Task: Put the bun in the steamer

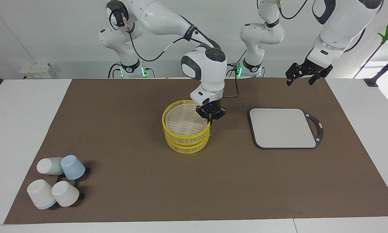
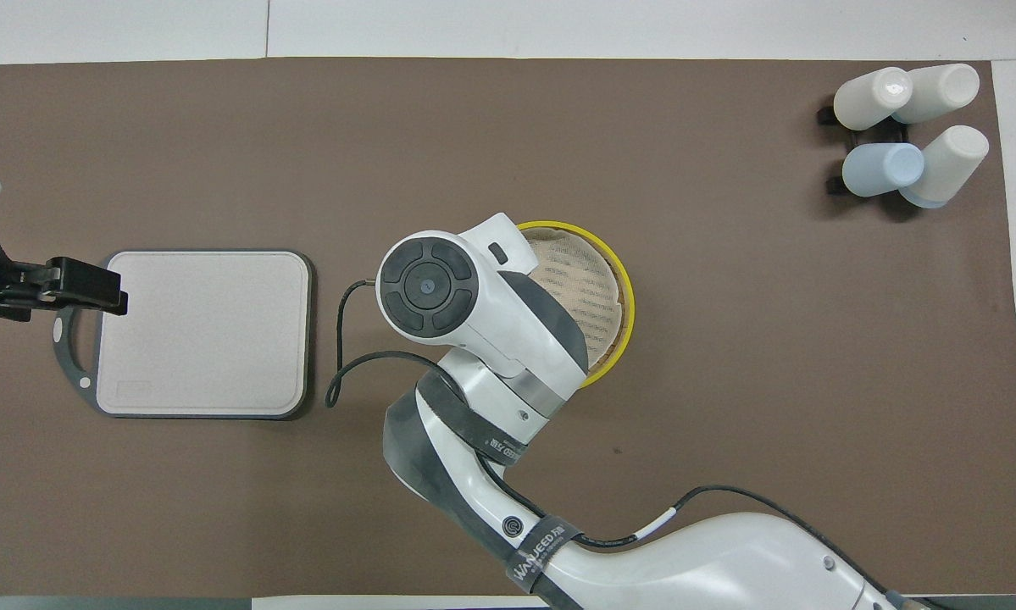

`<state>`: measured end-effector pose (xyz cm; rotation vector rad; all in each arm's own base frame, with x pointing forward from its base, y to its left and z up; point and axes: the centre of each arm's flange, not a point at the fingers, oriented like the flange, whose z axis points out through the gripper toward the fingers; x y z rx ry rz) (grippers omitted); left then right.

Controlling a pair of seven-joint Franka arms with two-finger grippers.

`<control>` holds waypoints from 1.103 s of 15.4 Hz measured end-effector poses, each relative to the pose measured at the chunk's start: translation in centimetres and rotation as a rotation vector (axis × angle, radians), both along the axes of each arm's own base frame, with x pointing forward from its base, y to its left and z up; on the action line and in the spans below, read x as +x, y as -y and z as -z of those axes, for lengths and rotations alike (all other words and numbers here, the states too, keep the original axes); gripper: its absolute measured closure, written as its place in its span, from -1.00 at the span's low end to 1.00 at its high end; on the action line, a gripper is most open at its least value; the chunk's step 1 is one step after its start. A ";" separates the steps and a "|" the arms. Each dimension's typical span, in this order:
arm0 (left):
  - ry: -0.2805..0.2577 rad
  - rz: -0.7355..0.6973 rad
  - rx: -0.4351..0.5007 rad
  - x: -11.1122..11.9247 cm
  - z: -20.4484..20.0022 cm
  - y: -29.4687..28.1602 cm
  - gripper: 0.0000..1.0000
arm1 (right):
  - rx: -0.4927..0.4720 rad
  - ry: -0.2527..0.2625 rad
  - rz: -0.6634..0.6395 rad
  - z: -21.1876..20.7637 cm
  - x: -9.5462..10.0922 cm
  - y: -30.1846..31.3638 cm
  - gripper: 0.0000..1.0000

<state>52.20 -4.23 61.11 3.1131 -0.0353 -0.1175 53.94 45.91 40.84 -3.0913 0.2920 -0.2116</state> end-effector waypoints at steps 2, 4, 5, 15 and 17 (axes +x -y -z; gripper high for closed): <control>0.003 0.000 0.000 0.0 -0.1 0.0 -1.00 | 0.001 0.001 0.000 0.0 0.0 0.0 0.84; 0.005 -0.001 -0.001 0.0 -0.2 -0.1 -1.00 | 0.006 0.007 0.002 0.0 0.2 0.1 0.84; 0.005 -0.002 -0.001 0.0 -0.2 -0.1 -1.00 | 0.012 0.014 0.002 0.0 0.3 0.1 0.84; 0.014 -0.009 -0.003 -0.1 -0.5 -0.5 -1.00 | 0.026 0.028 0.013 0.4 1.0 0.7 0.84; 0.014 -0.004 -0.003 -0.1 -0.5 -0.3 -1.00 | 0.020 0.022 0.012 0.8 0.8 0.7 0.84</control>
